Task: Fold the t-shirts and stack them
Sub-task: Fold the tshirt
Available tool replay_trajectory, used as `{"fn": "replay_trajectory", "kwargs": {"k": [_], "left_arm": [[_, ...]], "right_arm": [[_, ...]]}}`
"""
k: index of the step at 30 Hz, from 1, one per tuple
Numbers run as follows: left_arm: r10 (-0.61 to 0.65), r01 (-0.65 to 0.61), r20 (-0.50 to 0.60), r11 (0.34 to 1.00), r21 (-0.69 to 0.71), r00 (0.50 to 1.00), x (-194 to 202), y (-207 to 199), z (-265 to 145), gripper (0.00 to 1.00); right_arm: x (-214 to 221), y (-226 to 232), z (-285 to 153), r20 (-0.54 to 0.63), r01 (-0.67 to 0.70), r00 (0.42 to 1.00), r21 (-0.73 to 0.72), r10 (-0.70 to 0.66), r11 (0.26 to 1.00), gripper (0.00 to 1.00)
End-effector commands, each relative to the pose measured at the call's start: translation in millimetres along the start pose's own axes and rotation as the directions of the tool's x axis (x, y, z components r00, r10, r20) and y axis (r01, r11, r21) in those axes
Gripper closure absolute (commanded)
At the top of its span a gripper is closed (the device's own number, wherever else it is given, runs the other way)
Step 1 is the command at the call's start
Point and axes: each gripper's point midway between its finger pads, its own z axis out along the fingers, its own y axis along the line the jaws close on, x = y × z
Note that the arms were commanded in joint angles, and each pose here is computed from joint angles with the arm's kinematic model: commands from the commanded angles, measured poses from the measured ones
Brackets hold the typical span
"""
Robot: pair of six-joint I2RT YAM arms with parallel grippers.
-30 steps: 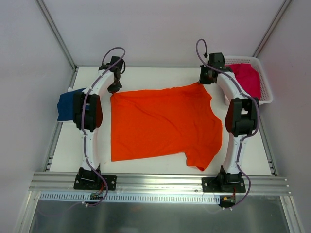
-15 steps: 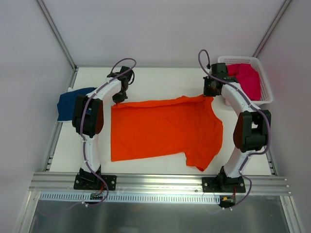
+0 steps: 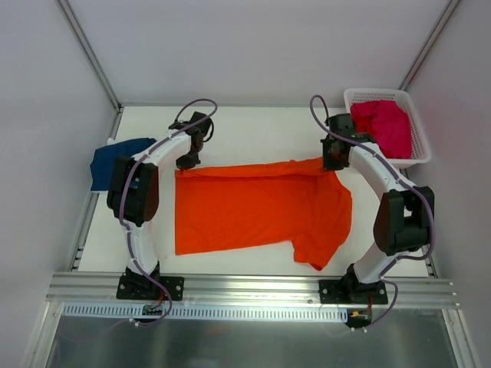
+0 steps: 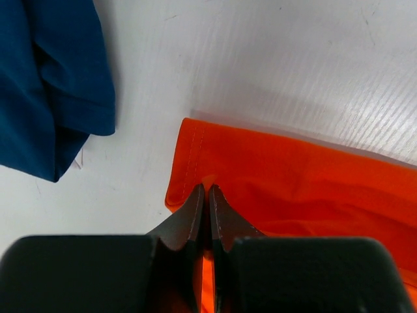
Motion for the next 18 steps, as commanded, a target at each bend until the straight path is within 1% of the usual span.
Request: {"fn": "replay_trajectory", "kwargs": {"k": [1, 7, 8, 10, 11, 13, 14, 16, 17, 18], "left_arm": [[-0.009, 0.010, 0.047, 1.000, -0.012, 0.999, -5.7, 10.1, -17.6, 1.00], [0.013, -0.012, 0.030, 1.000, -0.024, 0.999, 7.1, 12.1, -15.3, 1.00], [0.021, -0.020, 0.024, 0.999, -0.027, 0.999, 11.2, 11.7, -14.3, 0.95], [0.025, -0.025, 0.019, 0.999, -0.033, 1.000, 13.8, 11.9, -12.6, 0.88], [0.032, -0.031, 0.015, 0.999, -0.038, 0.999, 16.5, 11.7, -11.3, 0.80], [0.033, -0.032, 0.014, 0.999, -0.043, 0.999, 18.8, 12.1, -11.0, 0.71], [0.036, -0.036, 0.015, 0.998, -0.050, 0.999, 20.3, 12.6, -10.3, 0.60], [0.038, -0.037, 0.016, 0.998, -0.051, 0.999, 20.5, 12.6, -10.8, 0.46], [0.041, -0.040, 0.020, 0.998, -0.053, 0.999, 20.0, 12.7, -10.9, 0.39], [0.038, -0.037, 0.024, 0.998, -0.056, 0.999, 19.0, 13.2, -11.3, 0.39]], "right_arm": [[13.6, -6.7, -14.7, -0.022, -0.006, 1.000, 0.050, 0.007, 0.999, 1.00], [33.6, -9.2, -15.6, -0.077, 0.002, 0.997, 0.081, 0.004, 0.997, 1.00], [38.9, -10.2, -14.0, -0.093, 0.003, 0.996, 0.092, 0.005, 0.996, 1.00], [43.9, -11.7, -11.6, -0.105, 0.002, 0.994, 0.105, 0.009, 0.994, 1.00], [46.7, -12.8, -10.5, -0.113, -0.001, 0.993, 0.116, 0.014, 0.993, 1.00], [52.0, -14.0, -8.5, -0.130, 0.001, 0.991, 0.123, 0.015, 0.992, 1.00], [53.0, -15.3, -8.2, -0.131, -0.002, 0.991, 0.132, 0.019, 0.991, 1.00], [55.8, -15.4, -6.3, -0.137, -0.003, 0.990, 0.136, 0.021, 0.991, 0.99], [56.7, -15.7, -4.9, -0.140, -0.004, 0.990, 0.140, 0.024, 0.990, 0.98], [56.5, -17.0, -4.2, -0.141, -0.007, 0.990, 0.147, 0.028, 0.989, 0.89]]}}
